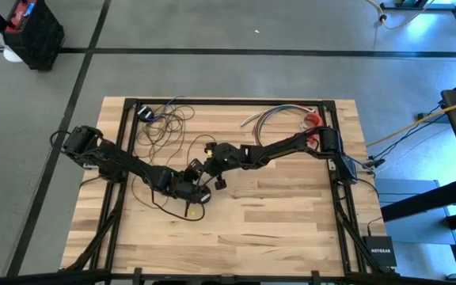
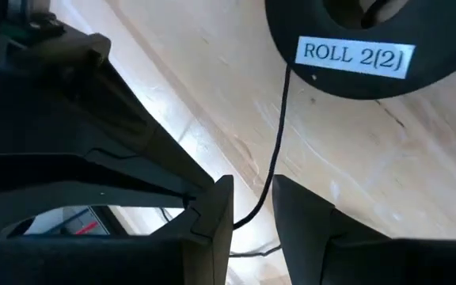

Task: Coiling cords

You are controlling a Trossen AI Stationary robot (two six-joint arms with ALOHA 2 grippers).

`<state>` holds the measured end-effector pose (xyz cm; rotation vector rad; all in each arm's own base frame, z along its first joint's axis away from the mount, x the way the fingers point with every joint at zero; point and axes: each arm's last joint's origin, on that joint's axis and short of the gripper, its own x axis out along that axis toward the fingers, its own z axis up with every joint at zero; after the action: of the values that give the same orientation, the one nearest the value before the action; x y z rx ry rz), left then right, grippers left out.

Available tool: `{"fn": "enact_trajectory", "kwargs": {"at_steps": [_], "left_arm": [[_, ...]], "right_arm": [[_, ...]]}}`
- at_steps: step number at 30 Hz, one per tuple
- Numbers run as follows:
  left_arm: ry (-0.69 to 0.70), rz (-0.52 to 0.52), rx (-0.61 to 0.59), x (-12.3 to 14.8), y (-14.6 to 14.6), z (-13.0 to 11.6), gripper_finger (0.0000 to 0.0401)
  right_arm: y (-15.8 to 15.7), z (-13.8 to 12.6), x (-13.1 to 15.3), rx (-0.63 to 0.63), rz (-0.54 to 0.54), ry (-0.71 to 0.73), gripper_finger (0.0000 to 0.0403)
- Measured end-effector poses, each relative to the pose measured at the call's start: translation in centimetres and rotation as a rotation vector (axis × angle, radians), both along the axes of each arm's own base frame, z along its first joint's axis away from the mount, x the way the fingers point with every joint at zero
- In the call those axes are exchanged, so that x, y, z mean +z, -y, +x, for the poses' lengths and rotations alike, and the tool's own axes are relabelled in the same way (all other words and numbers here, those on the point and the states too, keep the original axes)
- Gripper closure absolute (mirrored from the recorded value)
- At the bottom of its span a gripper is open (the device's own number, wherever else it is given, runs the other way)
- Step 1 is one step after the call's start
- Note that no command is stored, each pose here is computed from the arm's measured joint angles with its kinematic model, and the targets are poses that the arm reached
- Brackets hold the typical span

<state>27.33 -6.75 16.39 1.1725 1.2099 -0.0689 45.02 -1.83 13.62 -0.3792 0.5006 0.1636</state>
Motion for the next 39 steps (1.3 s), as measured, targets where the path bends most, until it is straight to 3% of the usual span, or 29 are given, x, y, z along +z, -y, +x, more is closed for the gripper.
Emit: {"fn": "enact_trajectory", "kwargs": {"at_steps": [7,12,16,21,25,29,34,39], "left_arm": [[-0.052,0.016,0.0,-0.1,-0.3,-0.4,0.0317],[-0.102,0.058,-0.073,-0.1,-0.3,-0.4,0.0317],[0.029,0.062,0.068,0.1,0.0,-0.4,0.0317],[0.236,-0.088,0.309,0.9,0.4,-0.9,0.0317],[0.321,-0.2,0.42,1.6,0.6,-1.4,0.0317],[0.357,-0.238,0.438,1.8,0.6,-1.3,0.0317],[0.363,-0.391,0.409,1.9,1.1,-0.6,0.0317],[0.392,-0.334,0.466,1.9,0.3,-0.6,0.0317]], "right_arm": [[-0.1,0.0,0.0,0.021,0.012,-0.003,0.0388],[-0.2,0.0,0.0,0.053,0.029,-0.003,0.0388],[-0.2,0.0,-0.1,0.053,0.029,-0.004,0.0388],[-0.2,-0.1,-0.1,0.053,0.029,-0.009,0.0388],[-0.2,-0.1,-0.1,0.053,0.029,-0.01,0.0388],[-0.2,-0.1,-0.1,0.054,0.027,-0.007,0.0388],[-0.2,-0.1,-0.1,0.043,0.02,-0.01,0.0388],[-0.2,-0.1,-0.1,0.044,0.005,-0.009,0.0388]]}}
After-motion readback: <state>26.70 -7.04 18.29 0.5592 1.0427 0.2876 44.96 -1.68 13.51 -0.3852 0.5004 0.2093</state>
